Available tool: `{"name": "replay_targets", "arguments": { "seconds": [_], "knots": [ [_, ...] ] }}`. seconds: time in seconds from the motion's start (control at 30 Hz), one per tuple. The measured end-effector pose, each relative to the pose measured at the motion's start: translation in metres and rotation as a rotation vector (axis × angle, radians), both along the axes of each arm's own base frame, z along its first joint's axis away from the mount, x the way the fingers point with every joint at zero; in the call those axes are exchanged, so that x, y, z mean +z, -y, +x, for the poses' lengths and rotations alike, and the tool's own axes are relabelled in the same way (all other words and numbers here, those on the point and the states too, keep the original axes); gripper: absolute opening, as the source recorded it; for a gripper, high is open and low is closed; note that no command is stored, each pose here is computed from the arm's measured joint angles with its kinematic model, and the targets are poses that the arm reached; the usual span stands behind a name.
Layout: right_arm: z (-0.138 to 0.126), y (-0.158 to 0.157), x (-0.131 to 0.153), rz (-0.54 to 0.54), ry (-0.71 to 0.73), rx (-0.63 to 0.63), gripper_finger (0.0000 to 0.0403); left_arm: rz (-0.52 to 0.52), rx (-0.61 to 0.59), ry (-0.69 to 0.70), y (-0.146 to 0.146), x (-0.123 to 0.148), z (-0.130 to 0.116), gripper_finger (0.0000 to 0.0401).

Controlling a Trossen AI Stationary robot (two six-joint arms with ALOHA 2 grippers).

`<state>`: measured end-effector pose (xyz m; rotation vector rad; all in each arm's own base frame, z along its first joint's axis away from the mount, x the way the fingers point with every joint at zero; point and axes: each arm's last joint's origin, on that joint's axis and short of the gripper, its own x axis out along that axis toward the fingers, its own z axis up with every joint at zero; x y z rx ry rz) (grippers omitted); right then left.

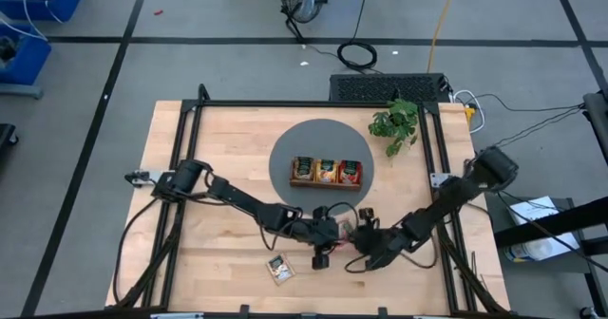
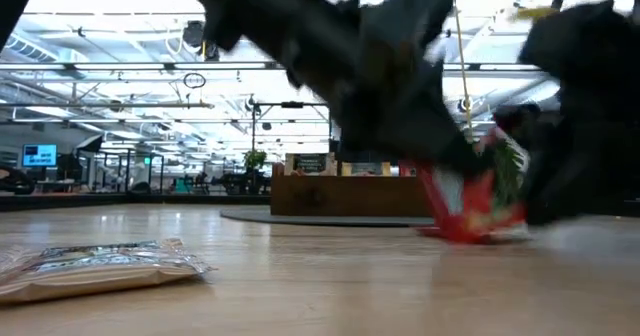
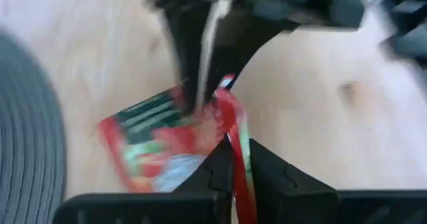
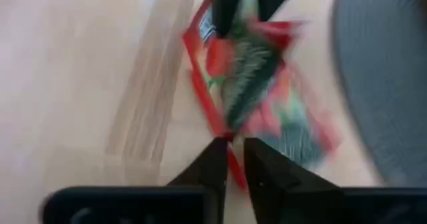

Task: Pick & Place Tea
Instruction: Put the top red tea bag into the right slot of the wooden organizer

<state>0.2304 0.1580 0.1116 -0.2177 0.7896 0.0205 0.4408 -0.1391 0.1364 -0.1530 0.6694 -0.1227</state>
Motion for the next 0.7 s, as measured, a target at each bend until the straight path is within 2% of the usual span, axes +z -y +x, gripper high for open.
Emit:
{"name": "replay_targets", "arguments": {
  "seconds": [0.17,0.3,0.47,0.7],
  "knots": [
    [-0.010,-0.010,0.051,0.068,0.221,-0.014,0.0107,0.082,-0.026,0.065,0.011,0.027,-0.008,0.0010],
    [-0.020,-0.015,0.069,0.103,0.320,-0.054,0.0154,0.182,-0.040,0.121,0.023,0.039,-0.014,0.0019],
    [-0.022,-0.020,0.076,0.199,0.371,-0.078,0.0201,0.309,-0.010,0.157,0.038,0.045,-0.022,0.0034],
    [-0.021,-0.020,0.076,0.274,0.376,-0.132,0.0228,0.365,0.046,0.205,0.044,0.050,-0.024,0.0008]
  ]
}}
